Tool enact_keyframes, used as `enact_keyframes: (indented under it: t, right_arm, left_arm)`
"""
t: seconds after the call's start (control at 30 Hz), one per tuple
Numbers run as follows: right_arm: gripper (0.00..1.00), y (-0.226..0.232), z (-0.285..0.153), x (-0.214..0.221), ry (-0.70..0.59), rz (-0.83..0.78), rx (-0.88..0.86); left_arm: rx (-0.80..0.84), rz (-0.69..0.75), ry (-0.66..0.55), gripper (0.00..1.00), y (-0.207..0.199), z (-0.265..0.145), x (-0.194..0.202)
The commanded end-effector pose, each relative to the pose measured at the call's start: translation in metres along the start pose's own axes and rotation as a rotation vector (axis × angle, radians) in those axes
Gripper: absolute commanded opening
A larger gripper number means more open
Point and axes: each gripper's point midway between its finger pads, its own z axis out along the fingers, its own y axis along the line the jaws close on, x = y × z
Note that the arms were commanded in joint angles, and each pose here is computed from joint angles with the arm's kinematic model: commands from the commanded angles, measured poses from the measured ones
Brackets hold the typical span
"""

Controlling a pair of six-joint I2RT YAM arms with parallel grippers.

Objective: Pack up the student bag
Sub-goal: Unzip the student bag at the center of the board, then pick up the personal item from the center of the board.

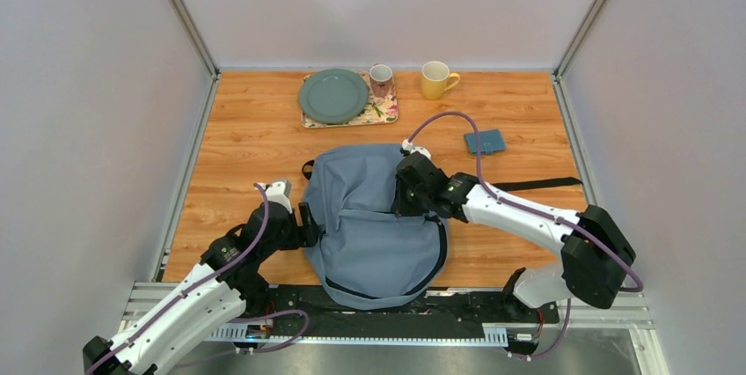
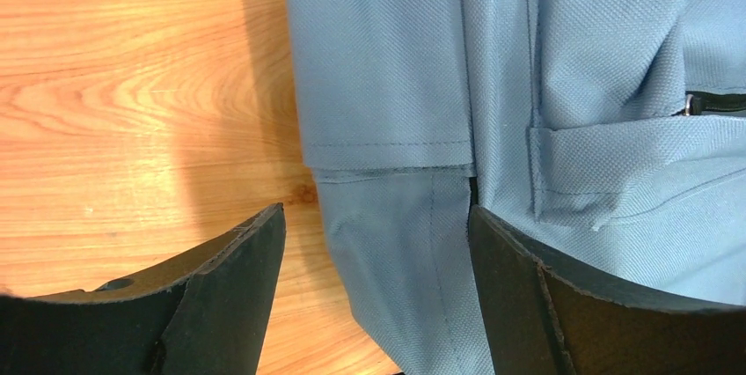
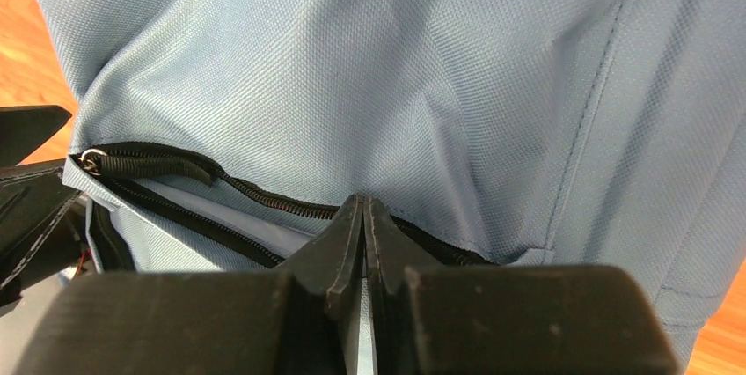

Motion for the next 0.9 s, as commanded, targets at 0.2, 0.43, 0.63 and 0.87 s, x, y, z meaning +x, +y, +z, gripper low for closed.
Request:
enact_keyframes:
  t: [0.2,0.43,0.63,0.87]
  right_arm:
    - [0.55,-0.045,-0.062,-0.053,-0.267,0.003,0.161]
    - [0.66,-0.116,-0.088,-0.131,-0.364,0.208,0.266]
    - [0.68,-0.221,-0.079,-0.165,-0.346,0.584,0.271]
    - [0.7,-0.291,-0.042,-0.193,-0.325,0.757,0.286]
  left_arm:
    - [-0.01,0.011,-0.051,0.85,-0.002,-0.01,-0.017]
    - [0.002,0.0,-0.044,0.85,-0.004,-0.013,-0.017]
    - [0.012,-0.026,-0.05,0.85,-0.004,-0.017,-0.015]
    - [0.028,-0.046,-0.06,0.85,-0.006,-0.02,-0.016]
